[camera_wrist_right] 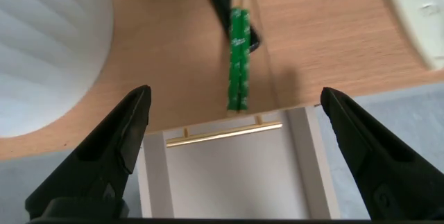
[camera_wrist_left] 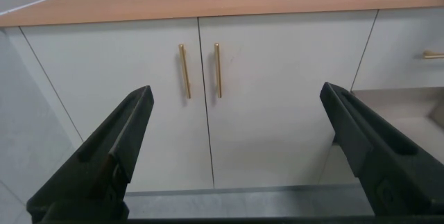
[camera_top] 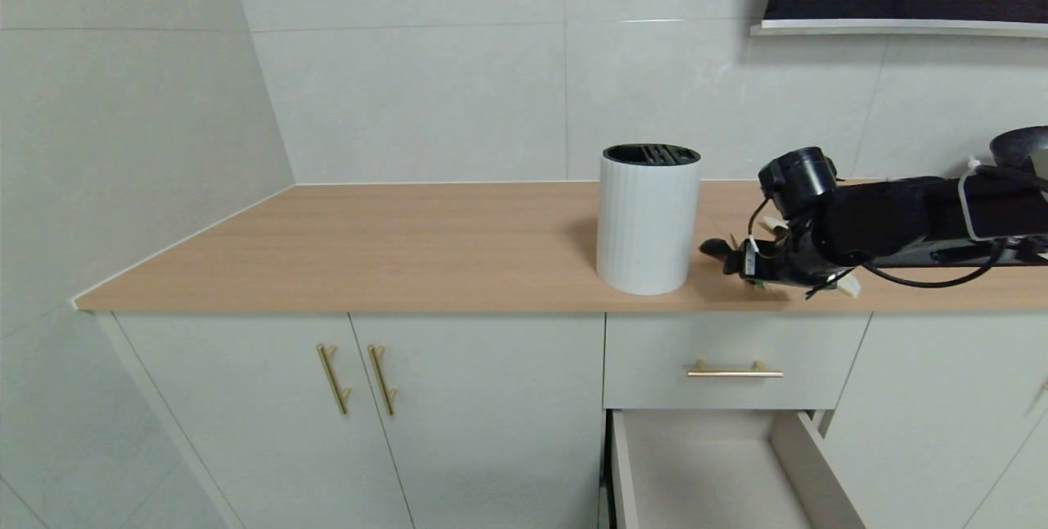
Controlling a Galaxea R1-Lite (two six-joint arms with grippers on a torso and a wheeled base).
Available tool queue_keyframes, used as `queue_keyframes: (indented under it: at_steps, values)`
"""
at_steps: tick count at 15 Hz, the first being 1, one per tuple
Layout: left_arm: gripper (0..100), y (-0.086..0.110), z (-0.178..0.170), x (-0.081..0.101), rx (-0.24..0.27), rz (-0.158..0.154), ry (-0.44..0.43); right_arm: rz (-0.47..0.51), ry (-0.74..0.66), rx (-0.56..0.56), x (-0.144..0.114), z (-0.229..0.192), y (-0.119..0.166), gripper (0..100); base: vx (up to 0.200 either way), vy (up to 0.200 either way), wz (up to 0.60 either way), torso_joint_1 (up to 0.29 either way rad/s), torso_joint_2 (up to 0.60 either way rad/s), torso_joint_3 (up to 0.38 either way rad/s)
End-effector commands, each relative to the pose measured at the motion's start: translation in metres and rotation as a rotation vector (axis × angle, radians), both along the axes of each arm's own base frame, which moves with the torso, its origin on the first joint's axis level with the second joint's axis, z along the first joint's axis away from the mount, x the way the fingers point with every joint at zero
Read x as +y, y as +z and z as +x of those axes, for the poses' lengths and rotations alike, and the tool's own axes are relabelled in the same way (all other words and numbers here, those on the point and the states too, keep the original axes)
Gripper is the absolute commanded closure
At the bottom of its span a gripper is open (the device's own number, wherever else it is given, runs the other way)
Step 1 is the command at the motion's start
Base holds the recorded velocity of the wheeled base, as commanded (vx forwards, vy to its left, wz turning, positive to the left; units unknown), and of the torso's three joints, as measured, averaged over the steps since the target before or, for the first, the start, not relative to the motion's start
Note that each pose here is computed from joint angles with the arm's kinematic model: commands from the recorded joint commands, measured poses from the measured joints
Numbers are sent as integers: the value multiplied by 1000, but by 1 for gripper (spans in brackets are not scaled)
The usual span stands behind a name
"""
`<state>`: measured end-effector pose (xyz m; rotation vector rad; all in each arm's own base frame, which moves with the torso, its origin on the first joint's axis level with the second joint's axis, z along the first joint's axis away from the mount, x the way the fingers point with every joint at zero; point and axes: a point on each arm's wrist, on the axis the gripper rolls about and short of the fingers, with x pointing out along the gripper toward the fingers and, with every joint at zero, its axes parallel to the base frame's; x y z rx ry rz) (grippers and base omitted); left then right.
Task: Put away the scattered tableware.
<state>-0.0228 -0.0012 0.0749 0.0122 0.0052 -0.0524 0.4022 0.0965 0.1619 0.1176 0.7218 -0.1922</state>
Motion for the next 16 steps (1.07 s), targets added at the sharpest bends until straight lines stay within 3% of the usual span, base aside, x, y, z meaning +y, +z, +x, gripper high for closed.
queue_keyframes:
  at_steps: [1, 10, 11, 16]
  values:
    - [0, 0, 0, 0, -1, 0, 0, -5, -1, 26, 1, 5, -12, 0, 0, 0, 0, 0, 0, 0]
    - [0, 0, 0, 0, 1, 0, 0, 12, -23, 28, 3, 16, -21, 0, 0, 0, 0, 0, 0, 0]
    - [0, 0, 0, 0, 1, 0, 0, 15, -25, 28, 3, 16, -22, 100, 0, 0, 0, 0, 0, 0]
    - [0, 0, 0, 0, -1, 0, 0, 20, -27, 17, 3, 14, -17, 100, 0, 0, 0, 0, 0, 0]
